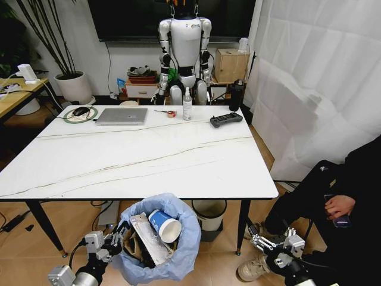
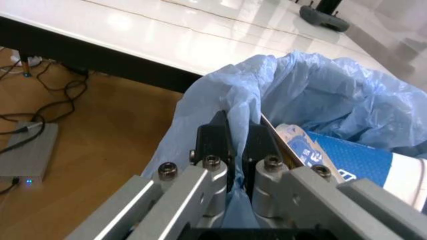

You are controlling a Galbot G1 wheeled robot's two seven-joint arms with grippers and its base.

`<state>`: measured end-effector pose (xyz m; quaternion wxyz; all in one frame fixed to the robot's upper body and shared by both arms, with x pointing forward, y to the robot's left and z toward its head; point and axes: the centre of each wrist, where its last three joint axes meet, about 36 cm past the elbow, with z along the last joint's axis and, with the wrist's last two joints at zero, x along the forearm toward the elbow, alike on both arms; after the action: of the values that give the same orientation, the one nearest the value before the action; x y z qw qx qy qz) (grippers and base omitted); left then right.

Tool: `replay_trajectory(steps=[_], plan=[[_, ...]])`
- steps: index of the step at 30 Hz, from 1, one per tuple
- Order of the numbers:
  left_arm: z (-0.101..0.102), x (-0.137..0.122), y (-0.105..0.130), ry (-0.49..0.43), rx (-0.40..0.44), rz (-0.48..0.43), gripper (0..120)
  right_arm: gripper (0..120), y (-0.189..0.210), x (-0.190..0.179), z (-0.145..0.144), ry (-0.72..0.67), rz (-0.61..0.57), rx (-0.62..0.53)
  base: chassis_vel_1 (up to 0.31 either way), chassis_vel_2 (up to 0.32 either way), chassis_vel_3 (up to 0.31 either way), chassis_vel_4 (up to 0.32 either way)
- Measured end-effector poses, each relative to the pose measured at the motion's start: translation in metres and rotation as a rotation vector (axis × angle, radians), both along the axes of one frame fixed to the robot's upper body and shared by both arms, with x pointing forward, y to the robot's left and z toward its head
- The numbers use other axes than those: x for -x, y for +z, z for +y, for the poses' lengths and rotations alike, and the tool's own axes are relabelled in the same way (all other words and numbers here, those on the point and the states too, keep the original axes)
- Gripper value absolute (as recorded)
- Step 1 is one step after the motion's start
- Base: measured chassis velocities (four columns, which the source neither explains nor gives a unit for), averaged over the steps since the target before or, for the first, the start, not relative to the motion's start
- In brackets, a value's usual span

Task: Pick up the trash bin and place the trash from the table into it.

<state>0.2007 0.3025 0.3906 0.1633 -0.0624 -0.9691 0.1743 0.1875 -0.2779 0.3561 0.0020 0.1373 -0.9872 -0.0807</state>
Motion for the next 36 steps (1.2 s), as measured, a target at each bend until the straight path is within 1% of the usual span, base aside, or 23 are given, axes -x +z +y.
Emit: replay_trajectory(steps=[10,19,22,32,36], plan=[[-0.008,0.005,-0.008,0.020,0.027,0.005,0,100,0.000,-0.001,0.000,0.001,0.001,-0.003,0.000,0.000,0.000,0.000],[-0.011,0.007,-0.015,0.040,0.042,0.012,0,100,0.000,-0.001,0.000,0.001,0.001,-0.003,0.000,0.000,0.000,0.000],[-0.010,0.009,-0.023,0.058,0.048,0.030,0,100,0.000,-0.001,0.000,0.001,0.001,-0.004,0.000,0.000,0.000,0.000],[-0.009,0.012,-0.035,0.078,0.053,0.061,0,100,0.000,-0.001,0.001,0.001,0.002,-0.004,0.000,0.000,0.000,0.000],[-0.007,0.014,-0.044,0.087,0.054,0.078,0,100,0.000,-0.001,0.001,0.001,0.002,-0.005,0.000,0.000,0.000,0.000]])
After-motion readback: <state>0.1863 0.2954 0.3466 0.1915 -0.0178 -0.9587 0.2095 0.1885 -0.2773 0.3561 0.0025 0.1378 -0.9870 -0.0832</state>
